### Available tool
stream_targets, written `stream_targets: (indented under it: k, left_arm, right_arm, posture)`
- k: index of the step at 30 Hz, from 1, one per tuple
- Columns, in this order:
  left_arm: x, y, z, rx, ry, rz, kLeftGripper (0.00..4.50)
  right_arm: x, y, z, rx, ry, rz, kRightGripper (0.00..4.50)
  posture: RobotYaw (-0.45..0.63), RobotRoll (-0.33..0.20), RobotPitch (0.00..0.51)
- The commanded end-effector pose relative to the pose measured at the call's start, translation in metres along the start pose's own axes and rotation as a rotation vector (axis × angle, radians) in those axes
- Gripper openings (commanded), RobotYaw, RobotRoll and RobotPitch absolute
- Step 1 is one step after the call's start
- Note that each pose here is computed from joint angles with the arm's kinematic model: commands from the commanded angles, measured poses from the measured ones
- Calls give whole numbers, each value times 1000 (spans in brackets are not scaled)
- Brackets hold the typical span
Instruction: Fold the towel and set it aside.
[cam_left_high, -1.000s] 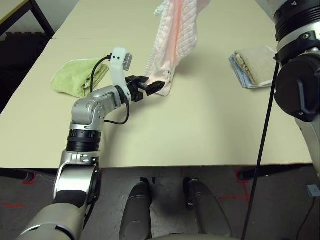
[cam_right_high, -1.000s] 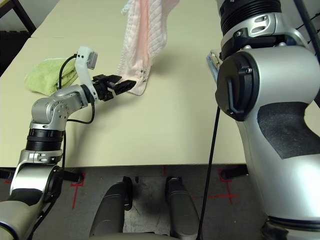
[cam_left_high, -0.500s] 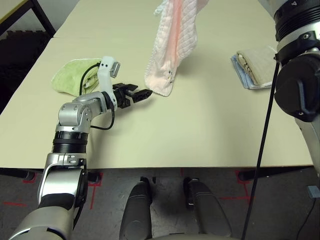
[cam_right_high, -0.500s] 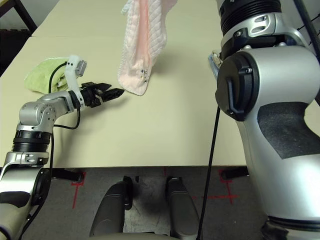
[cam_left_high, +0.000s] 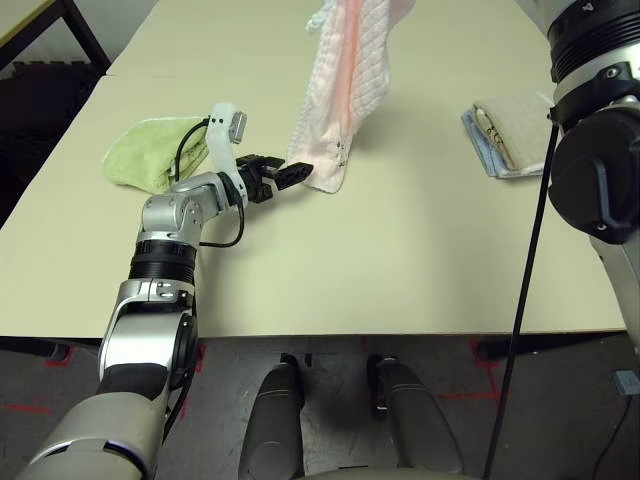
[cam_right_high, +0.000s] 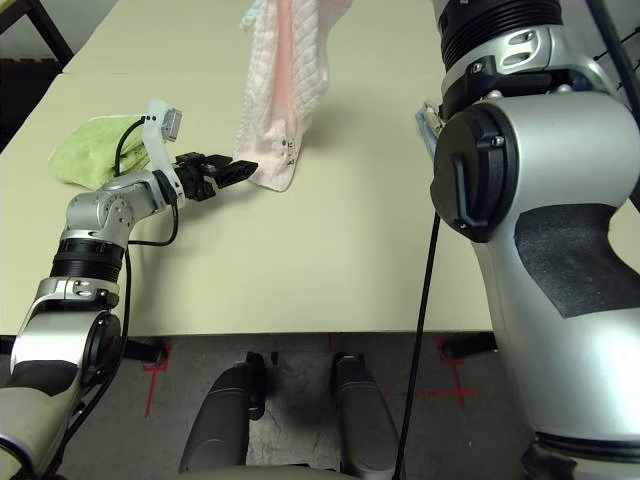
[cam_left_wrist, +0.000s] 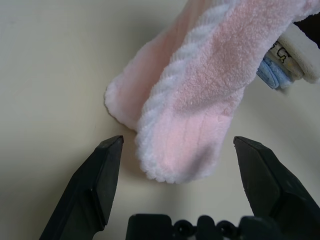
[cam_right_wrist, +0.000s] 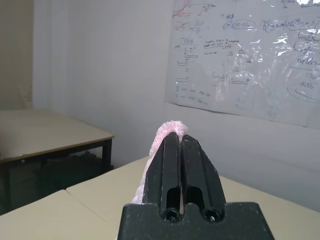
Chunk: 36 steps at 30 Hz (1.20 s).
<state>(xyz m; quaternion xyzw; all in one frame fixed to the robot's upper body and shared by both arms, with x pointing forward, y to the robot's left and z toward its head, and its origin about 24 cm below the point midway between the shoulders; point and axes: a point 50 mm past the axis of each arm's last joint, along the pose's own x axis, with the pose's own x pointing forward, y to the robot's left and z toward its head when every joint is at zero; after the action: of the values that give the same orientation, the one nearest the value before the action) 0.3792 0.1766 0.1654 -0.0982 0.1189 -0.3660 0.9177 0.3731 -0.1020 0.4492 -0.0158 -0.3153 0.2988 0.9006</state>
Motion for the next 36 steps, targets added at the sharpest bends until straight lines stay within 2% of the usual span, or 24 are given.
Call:
stream_targets:
  k: [1,4,6,14,20,24,27,30,32,34,36]
  left_arm:
    - [0,3,-3,-5,19,4,4500]
    - [-2,6,-4,-9,29,11,3862]
    - [-4,7,-5,-8,37,15,3187]
    - [-9,8,1,-37,-9,9,17]
    - [-17,6,12,-38,-26,-14,17]
    - [-32,14,26,49,-39,99,17]
    - [-47,13,49,142,-90,210,17]
    - [-63,14,68,229,-168,380,17]
    - [-75,15,81,279,-229,477,17]
    - [-81,13,89,297,-260,490,17]
    - [-84,12,94,310,-263,478,17]
  right_arm:
    - [0,-1,17,-22,-56,7,17]
    - [0,-1,17,-23,-56,6,0]
    - [0,-1,17,-23,-57,7,0]
    - [1,0,15,-22,-51,13,0]
    - [-2,-3,11,-24,-37,4,0]
    - [-15,-19,-3,-17,2,-19,0]
    - [-42,-44,-28,19,57,-44,0]
    - [-78,-65,-61,57,132,-45,0]
    - [-107,-74,-81,164,155,-23,0]
    - [-128,-82,-93,243,177,-35,0]
    - [-148,-89,-103,236,258,-30,0]
  posture:
    - [-18,0,198]
    - [-16,0,199]
    - [-16,0,198]
    - [-15,0,199]
    - [-13,0,197]
    - [-14,0,199]
    - [-7,0,206]
    - [0,0,211]
    - [3,0,215]
    - [6,0,218]
    - [7,0,224]
